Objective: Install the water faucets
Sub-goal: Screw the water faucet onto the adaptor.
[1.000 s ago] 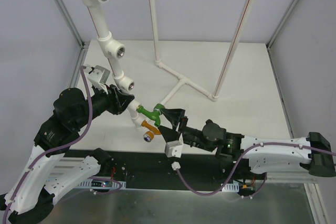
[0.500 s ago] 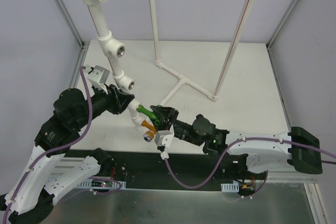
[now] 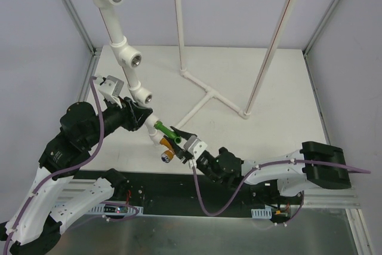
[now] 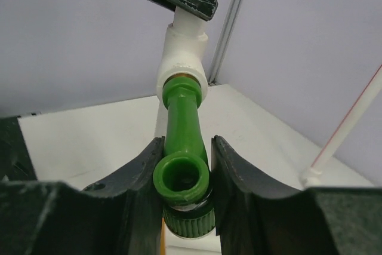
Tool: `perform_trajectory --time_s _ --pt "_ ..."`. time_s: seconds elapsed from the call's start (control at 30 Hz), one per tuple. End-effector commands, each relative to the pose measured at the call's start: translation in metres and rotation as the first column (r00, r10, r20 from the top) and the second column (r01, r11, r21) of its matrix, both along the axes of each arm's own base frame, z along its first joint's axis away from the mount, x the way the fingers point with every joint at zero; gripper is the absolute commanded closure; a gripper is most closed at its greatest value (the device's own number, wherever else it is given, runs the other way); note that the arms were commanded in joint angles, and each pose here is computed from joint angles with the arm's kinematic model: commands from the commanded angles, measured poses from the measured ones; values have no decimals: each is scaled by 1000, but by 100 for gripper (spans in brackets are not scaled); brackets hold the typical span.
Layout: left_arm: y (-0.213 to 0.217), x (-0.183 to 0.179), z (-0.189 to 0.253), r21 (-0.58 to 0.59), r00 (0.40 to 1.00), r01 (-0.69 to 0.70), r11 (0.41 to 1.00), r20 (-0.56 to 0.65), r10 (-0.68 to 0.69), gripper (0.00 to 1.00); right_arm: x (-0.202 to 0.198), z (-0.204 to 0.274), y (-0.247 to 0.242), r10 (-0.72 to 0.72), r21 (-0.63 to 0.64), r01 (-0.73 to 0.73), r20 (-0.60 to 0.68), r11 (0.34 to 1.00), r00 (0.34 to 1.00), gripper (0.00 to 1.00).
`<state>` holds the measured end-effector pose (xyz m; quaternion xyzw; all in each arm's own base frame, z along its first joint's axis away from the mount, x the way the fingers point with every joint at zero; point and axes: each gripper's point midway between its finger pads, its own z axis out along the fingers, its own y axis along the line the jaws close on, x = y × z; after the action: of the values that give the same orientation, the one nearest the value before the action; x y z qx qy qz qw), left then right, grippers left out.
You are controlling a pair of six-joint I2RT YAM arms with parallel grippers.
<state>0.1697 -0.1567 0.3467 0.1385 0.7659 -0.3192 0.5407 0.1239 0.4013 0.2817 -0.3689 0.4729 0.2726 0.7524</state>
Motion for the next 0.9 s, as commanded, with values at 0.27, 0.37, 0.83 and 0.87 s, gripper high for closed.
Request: perform_trajectory --time_s 0.27,0.37,0.83,0.87 --pt "-12 -15 -22 -40 987 55 998 -151 -60 100 -55 5 18 454 623 120 -675 773 582 100" --pt "-12 -15 -21 -43 987 54 998 -152 -60 100 -61 28 12 614 724 209 -675 657 410 100" --pt "-15 -15 -21 -51 984 59 997 -163 -67 100 -44 89 -44 907 770 548 -419 327 48 72" --pt "-16 -14 -22 -50 984 60 997 -166 -68 100 -44 92 -45 920 773 554 -390 309 33 64"
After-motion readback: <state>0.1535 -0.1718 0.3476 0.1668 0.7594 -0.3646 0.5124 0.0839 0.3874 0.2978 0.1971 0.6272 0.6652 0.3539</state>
